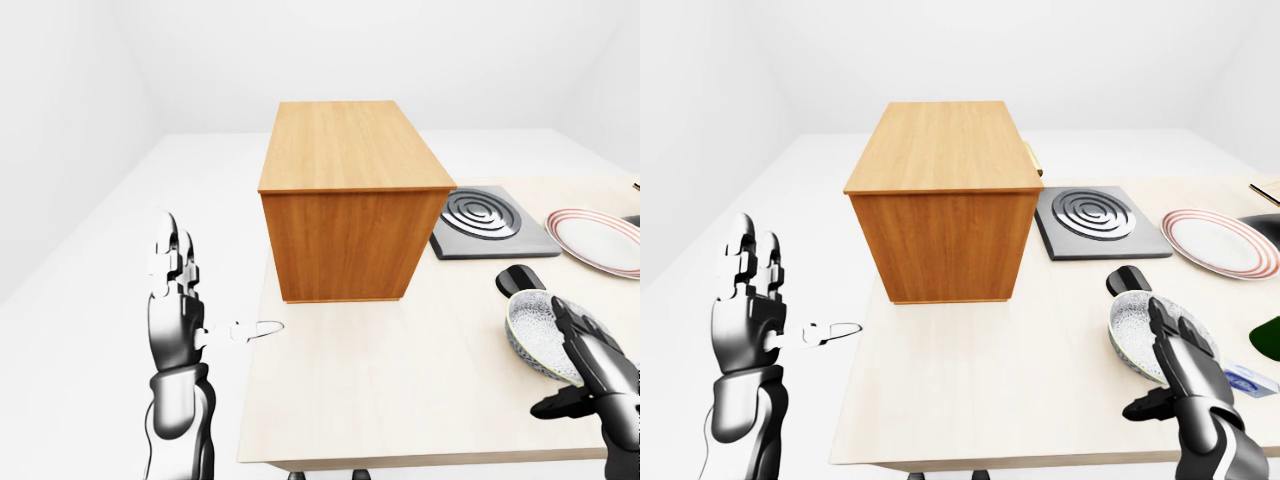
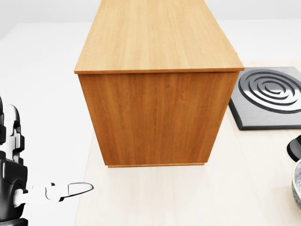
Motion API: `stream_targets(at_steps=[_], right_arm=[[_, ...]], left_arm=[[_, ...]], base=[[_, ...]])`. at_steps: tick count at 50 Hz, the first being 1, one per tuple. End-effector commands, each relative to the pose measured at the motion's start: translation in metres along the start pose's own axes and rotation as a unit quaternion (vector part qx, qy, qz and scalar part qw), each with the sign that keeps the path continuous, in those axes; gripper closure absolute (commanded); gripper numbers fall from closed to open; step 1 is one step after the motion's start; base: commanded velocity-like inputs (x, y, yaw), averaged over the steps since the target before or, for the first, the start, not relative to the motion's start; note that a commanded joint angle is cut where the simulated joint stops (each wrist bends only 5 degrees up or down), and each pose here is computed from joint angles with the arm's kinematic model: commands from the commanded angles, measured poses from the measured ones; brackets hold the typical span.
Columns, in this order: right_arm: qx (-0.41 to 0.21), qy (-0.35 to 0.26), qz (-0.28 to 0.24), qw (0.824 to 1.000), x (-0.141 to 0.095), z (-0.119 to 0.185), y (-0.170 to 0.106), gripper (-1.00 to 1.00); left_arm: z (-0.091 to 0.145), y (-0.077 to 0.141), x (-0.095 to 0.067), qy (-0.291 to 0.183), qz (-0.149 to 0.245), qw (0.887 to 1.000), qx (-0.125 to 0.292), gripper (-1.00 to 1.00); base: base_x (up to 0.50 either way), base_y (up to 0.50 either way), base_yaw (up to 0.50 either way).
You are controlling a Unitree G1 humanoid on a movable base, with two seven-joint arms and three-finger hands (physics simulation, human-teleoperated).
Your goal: Put the bowl on the top of the cabinet.
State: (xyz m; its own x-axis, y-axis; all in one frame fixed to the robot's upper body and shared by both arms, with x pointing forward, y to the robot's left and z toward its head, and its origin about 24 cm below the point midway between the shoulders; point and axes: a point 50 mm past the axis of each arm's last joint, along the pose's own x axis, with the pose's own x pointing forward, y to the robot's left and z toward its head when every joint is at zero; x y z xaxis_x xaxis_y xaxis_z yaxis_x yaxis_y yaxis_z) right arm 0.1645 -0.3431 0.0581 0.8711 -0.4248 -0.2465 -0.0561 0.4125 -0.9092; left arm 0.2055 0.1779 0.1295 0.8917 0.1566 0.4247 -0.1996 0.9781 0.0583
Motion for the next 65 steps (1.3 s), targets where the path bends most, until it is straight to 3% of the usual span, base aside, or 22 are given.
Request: stream_targets(at_steps=[1,32,33,34,36,52,58,65], right_arm=[[-0.004,0.015,0.013,1.000,0.002,-0.008,0.013,-1.00],[-0.011,0.035,0.040,0.999,0.002,-0.018,0.035,-1.00],[-0.011,0.036,0.044,0.998,0.002,-0.019,0.037,-0.67],[-0.011,0.036,0.046,0.998,0.002,-0.019,0.037,-0.51],[-0.008,0.036,0.048,0.998,0.002,-0.019,0.039,1.00],[-0.008,0.023,0.039,0.999,0.002,-0.013,0.024,1.00],[-0.009,-0.014,0.005,1.000,0.002,0.004,-0.016,1.00],[-0.035,-0.078,-0.055,0.995,-0.002,0.033,-0.084,1.00]], left_arm=[[-0.006,-0.001,0.000,0.013,-0.001,1.000,0.001,-1.00],[-0.003,-0.001,-0.001,0.006,-0.004,1.000,0.001,-1.00],[-0.002,-0.001,-0.001,0.006,-0.004,1.000,0.001,-1.00],[-0.003,-0.001,-0.001,0.006,-0.004,1.000,0.001,-1.00],[-0.003,-0.001,-0.001,0.006,-0.004,1.000,0.001,-1.00],[-0.001,-0.002,-0.001,0.004,-0.005,1.000,0.000,-1.00],[-0.002,-0.002,-0.001,0.004,-0.006,1.000,0.000,-1.00],[-0.002,-0.002,-0.001,0.006,-0.007,1.000,0.000,-1.00]], base=[[0.00,0.00,0.00],[0.00,0.00,0.00],[0.00,0.00,0.00],[0.00,0.00,0.00],[0.00,0.00,0.00],[0.00,0.00,0.00],[0.00,0.00,0.00],[0.00,0.00,0.00]])
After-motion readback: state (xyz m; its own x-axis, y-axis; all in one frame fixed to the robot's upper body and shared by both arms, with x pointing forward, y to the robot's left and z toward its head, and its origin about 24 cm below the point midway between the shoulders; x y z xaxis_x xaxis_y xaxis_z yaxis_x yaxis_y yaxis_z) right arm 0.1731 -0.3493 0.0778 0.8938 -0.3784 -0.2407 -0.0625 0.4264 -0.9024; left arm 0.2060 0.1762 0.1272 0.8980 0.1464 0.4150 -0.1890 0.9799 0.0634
